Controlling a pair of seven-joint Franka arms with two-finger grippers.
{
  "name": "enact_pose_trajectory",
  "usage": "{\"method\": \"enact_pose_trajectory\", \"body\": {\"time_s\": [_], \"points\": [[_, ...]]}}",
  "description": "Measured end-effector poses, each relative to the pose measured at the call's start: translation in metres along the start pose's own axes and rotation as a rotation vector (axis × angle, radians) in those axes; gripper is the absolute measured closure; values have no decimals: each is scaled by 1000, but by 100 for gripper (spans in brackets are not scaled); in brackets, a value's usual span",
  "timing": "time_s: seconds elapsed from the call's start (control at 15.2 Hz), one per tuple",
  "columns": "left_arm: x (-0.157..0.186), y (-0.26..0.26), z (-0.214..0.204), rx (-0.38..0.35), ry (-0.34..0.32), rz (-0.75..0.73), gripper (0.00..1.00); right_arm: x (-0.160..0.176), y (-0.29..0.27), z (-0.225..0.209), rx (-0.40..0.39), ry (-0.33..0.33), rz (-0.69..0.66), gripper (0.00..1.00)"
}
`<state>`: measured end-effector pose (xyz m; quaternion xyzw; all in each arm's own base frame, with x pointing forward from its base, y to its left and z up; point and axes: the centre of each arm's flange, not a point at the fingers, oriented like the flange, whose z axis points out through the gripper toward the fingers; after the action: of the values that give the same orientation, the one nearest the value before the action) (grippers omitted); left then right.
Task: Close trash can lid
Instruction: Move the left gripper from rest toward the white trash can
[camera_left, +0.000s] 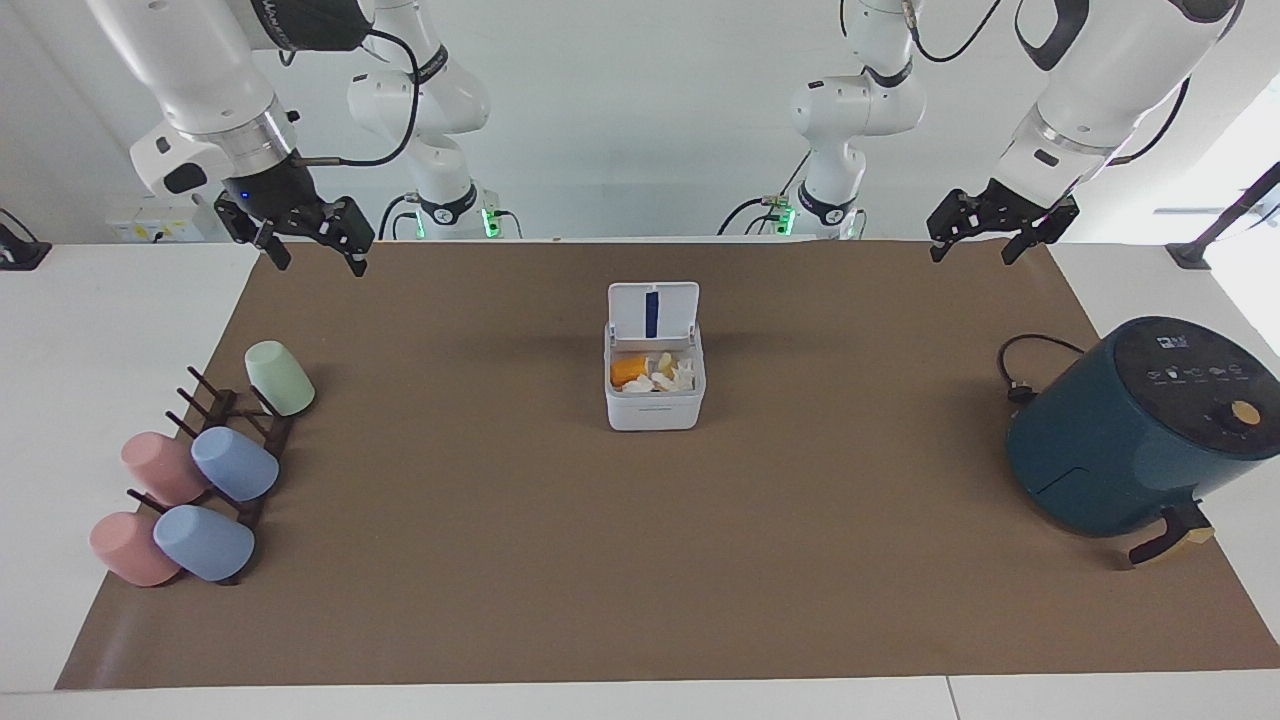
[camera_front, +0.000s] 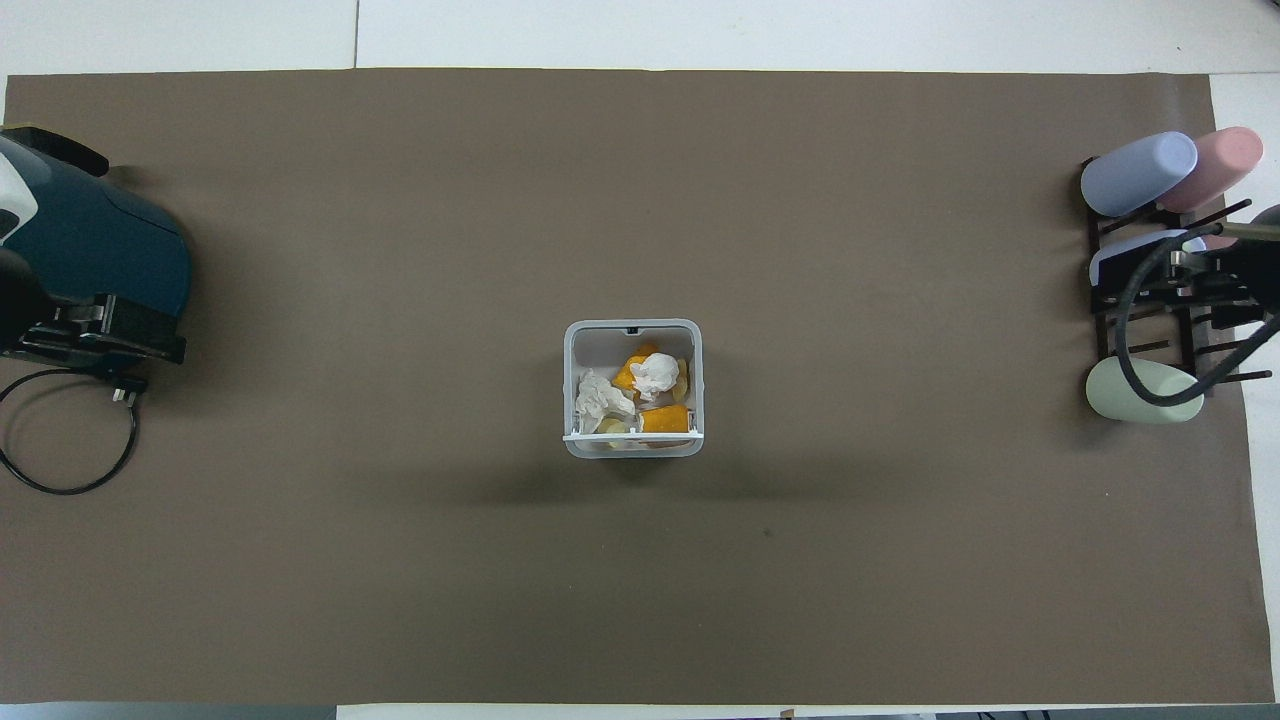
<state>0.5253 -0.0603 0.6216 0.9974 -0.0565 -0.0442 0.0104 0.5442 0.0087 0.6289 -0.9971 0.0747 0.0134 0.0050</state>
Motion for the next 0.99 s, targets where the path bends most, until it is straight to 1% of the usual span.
{"method": "enact_pose_trajectory", "body": {"time_s": [0.46, 0.66, 0.72, 0.79, 0.85, 0.99], "points": [[0, 0, 0, 0, 2, -1, 0, 0, 0, 0, 0, 0, 0, 0], [0, 11, 0, -1, 1, -26, 0, 0, 0, 0, 0, 0, 0, 0], [0, 25, 0, -2, 3, -44, 7, 0, 0, 0, 0, 0, 0, 0], [-1, 46, 2, -1, 11, -65, 19, 0, 0, 0, 0, 0, 0, 0], [-4, 74, 5, 2, 18, -84, 34, 0, 0, 0, 0, 0, 0, 0], [-19, 138, 19, 8, 29, -97, 56, 0, 0, 0, 0, 0, 0, 0]]}}
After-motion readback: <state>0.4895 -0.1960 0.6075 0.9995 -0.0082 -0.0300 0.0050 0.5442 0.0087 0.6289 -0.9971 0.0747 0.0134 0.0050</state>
